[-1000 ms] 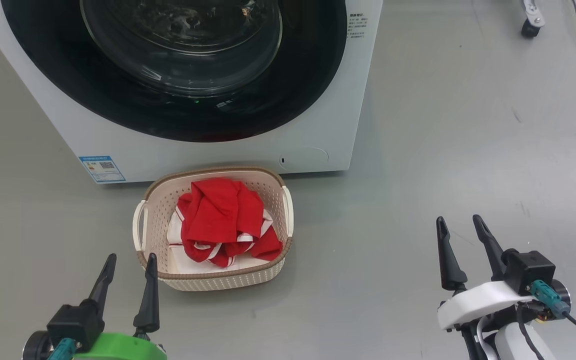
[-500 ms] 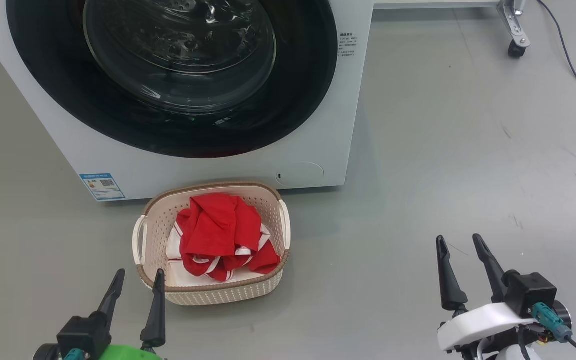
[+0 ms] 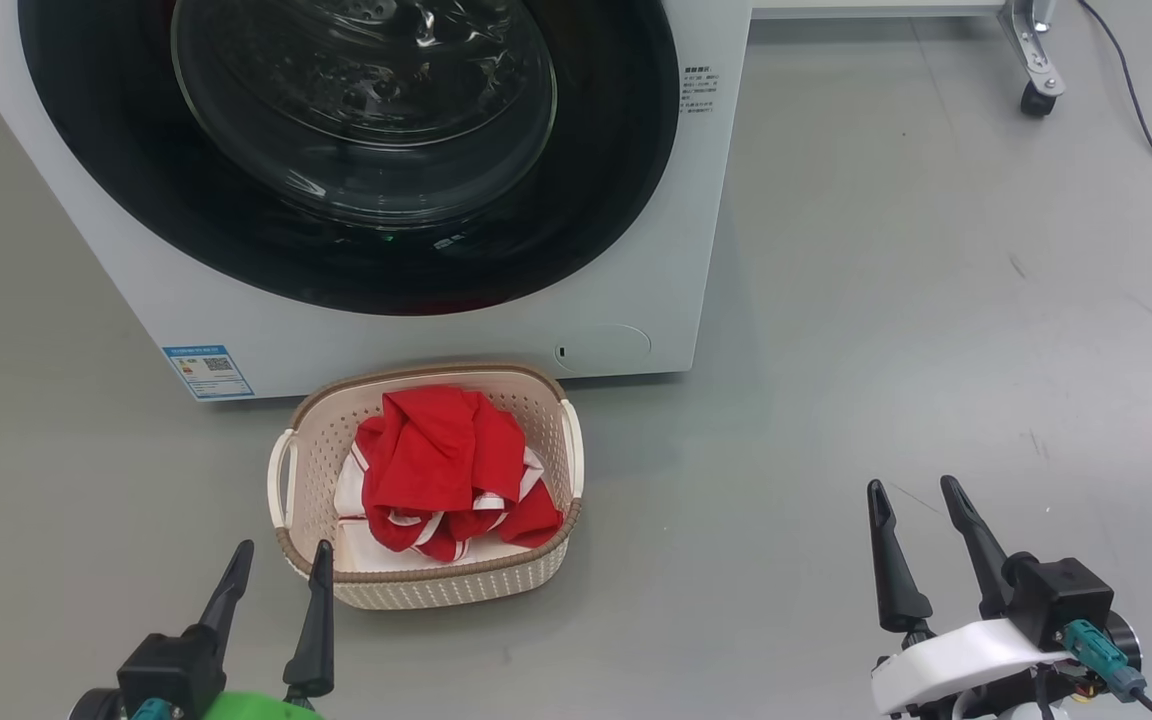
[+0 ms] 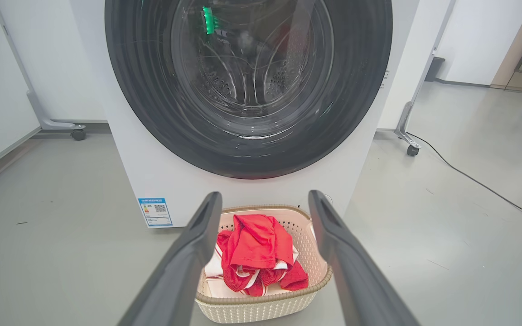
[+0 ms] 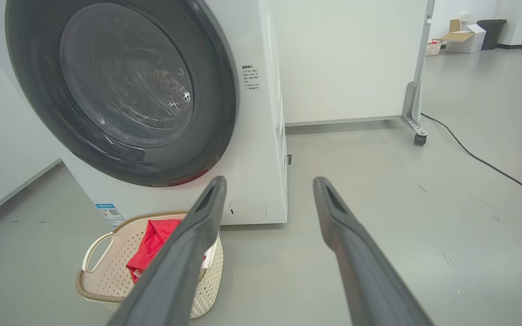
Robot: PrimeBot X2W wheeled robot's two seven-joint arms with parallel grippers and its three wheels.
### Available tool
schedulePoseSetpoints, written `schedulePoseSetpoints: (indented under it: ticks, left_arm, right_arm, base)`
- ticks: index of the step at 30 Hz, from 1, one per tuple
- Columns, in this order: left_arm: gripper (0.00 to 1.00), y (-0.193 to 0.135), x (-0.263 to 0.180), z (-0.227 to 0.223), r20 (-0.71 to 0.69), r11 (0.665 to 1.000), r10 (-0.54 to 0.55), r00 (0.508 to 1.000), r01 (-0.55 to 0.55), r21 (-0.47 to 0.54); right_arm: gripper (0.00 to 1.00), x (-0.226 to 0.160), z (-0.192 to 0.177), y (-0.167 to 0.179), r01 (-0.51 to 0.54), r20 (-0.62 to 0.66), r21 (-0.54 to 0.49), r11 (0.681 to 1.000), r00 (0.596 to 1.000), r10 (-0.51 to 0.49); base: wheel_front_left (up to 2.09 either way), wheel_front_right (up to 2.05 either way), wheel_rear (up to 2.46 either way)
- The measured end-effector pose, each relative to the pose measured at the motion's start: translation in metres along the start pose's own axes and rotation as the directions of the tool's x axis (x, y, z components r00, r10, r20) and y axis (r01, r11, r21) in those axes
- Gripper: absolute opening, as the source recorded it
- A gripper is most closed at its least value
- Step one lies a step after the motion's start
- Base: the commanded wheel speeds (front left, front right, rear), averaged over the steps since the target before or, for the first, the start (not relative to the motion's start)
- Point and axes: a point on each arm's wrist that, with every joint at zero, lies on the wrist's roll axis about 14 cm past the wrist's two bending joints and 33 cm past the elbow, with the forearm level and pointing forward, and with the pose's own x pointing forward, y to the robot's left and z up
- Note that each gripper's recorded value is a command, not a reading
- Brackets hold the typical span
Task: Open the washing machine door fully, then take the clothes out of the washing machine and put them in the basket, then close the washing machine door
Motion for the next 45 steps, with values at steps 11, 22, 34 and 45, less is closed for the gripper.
schedulePoseSetpoints:
  ticks: [11, 22, 34, 45]
  left_arm:
    - [1.0, -0.001, 0.001, -0.002, -0.005, 1.0, -0.004, 1.0, 0.004, -0.001]
    - [0.0, 0.0, -0.008, -0.029, -0.088, 1.0, 0.018, 0.996, -0.019, -0.017]
    - [0.0, 0.006, -0.01, -0.032, -0.109, 0.988, 0.051, 0.993, -0.066, -0.142]
    - [0.0, 0.014, -0.009, -0.03, -0.12, 0.953, 0.084, 0.989, -0.115, -0.28]
  right_arm:
    - [1.0, -0.003, -0.002, 0.001, 0.001, -0.007, 0.004, 1.0, 1.0, -0.001]
    - [0.0, -0.015, -0.031, -0.004, 0.03, -0.095, 0.019, 0.999, 0.995, -0.028]
    - [0.0, -0.018, -0.03, -0.008, 0.074, -0.095, 0.144, 0.987, 0.994, -0.061]
    - [0.0, -0.019, -0.028, -0.022, 0.142, -0.105, 0.284, 0.948, 0.988, -0.117]
  base:
    - [0.0, 0.0, 0.0]
    - [0.0, 0.0, 0.0]
    - [0.0, 0.0, 0.0]
    - [0.0, 0.0, 0.0]
